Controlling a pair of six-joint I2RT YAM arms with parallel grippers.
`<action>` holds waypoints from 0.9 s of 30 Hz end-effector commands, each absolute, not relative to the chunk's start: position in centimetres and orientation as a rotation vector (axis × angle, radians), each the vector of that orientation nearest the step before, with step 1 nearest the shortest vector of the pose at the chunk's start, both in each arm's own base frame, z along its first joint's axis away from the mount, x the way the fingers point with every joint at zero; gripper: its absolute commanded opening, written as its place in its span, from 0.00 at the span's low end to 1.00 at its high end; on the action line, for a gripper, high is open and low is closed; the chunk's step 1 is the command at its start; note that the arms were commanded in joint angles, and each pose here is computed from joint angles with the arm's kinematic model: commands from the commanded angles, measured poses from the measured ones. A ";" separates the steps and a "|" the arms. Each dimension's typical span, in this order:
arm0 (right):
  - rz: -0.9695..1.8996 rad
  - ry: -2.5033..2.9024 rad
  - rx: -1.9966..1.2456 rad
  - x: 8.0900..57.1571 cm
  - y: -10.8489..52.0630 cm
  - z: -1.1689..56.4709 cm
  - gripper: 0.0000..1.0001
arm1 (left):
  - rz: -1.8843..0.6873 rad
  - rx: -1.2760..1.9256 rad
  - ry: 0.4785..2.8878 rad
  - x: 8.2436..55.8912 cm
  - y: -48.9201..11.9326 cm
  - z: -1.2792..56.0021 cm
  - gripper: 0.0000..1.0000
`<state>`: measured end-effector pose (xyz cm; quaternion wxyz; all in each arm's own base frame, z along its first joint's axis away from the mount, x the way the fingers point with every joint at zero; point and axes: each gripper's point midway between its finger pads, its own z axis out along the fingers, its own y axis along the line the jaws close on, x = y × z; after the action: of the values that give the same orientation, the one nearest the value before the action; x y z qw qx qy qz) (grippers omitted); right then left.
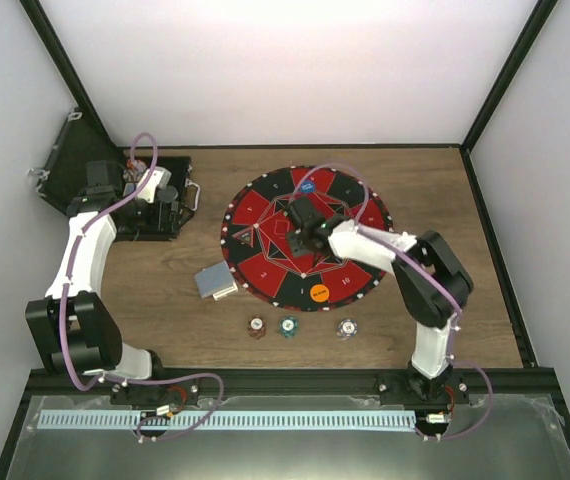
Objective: Distribute texas hold em gaming equipment
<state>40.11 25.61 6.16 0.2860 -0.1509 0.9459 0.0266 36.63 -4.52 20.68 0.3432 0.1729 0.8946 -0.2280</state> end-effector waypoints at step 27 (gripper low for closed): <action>-0.069 2.684 -0.460 22.3 21.9 2.0 0.32 | -0.593 0.520 2.328 35.5 -4.7 21.2 1.00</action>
<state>22.97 24.19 2.47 0.2144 -0.1769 0.9605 0.0143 35.24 -4.79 19.85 0.3181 0.1934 0.8990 -0.2309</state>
